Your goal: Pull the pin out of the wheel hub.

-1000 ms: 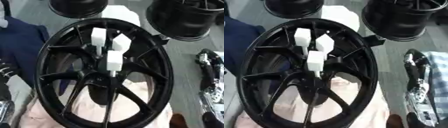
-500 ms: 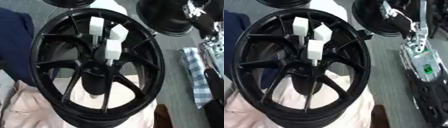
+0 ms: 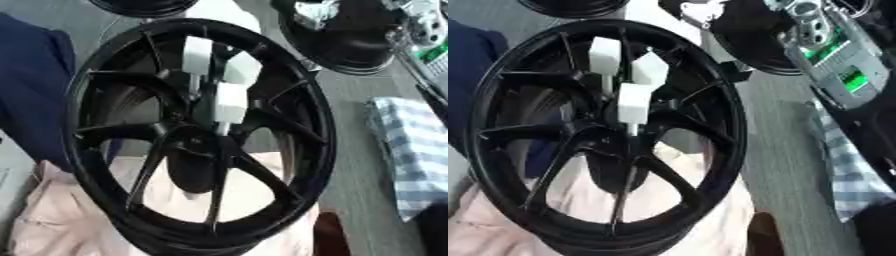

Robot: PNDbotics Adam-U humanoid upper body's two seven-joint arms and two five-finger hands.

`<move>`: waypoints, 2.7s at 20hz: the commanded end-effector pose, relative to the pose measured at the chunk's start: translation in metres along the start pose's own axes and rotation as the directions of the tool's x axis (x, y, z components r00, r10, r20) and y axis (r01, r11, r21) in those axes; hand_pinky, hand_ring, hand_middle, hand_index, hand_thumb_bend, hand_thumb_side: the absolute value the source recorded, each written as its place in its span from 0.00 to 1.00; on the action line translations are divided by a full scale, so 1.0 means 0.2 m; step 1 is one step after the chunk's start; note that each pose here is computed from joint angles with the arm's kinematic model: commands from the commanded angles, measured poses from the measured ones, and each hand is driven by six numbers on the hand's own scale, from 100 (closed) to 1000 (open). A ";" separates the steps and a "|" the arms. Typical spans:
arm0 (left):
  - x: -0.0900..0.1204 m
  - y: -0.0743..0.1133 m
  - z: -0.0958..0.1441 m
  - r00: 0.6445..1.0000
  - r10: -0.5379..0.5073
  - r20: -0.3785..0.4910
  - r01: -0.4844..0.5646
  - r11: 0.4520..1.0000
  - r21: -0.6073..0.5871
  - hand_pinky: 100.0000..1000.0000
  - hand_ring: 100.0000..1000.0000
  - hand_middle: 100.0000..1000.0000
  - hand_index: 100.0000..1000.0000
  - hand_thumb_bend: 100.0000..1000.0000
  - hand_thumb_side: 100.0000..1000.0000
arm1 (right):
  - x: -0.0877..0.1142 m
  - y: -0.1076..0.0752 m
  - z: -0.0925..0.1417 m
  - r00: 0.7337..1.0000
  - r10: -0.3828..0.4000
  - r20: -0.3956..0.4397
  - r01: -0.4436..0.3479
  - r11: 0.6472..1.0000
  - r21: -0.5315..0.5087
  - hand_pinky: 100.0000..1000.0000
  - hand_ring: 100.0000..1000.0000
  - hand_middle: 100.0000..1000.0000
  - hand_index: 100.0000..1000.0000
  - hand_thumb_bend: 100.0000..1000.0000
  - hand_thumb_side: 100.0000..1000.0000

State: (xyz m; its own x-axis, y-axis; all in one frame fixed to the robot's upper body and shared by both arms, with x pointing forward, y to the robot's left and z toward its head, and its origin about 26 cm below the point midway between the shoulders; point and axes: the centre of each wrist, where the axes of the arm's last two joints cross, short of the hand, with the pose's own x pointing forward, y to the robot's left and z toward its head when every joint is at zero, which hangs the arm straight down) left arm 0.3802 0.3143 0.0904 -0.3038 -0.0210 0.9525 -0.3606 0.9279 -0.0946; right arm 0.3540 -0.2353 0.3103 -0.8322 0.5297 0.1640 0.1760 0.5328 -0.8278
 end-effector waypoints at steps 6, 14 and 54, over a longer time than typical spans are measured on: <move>0.16 -0.06 -0.06 0.995 0.014 0.101 -0.009 0.998 -0.056 0.53 0.48 0.44 0.63 0.12 0.86 | 0.11 -0.14 0.16 0.956 0.261 0.135 -0.288 0.924 0.253 0.84 0.79 0.71 0.77 0.46 0.24; 0.18 -0.11 -0.06 0.993 0.034 0.110 -0.024 0.996 -0.086 0.53 0.48 0.44 0.63 0.12 0.86 | 0.20 -0.41 0.25 0.911 0.372 0.176 -0.411 0.837 0.360 0.85 0.81 0.75 0.81 0.43 0.18; 0.26 -0.16 -0.09 0.987 0.063 0.148 -0.047 0.992 -0.114 0.53 0.48 0.44 0.63 0.11 0.86 | 0.32 -0.55 -0.01 0.955 0.235 0.180 -0.296 0.795 0.530 0.85 0.82 0.75 0.79 0.38 0.09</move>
State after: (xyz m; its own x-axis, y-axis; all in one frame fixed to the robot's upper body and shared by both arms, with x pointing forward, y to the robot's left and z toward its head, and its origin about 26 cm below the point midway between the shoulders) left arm 0.3914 0.2898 0.1408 -0.4360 -0.0114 0.8999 -0.2492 0.9623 -0.1086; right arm 0.2838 -0.2560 0.4064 -0.8603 0.4993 -0.1030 0.0788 -0.0695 -0.9945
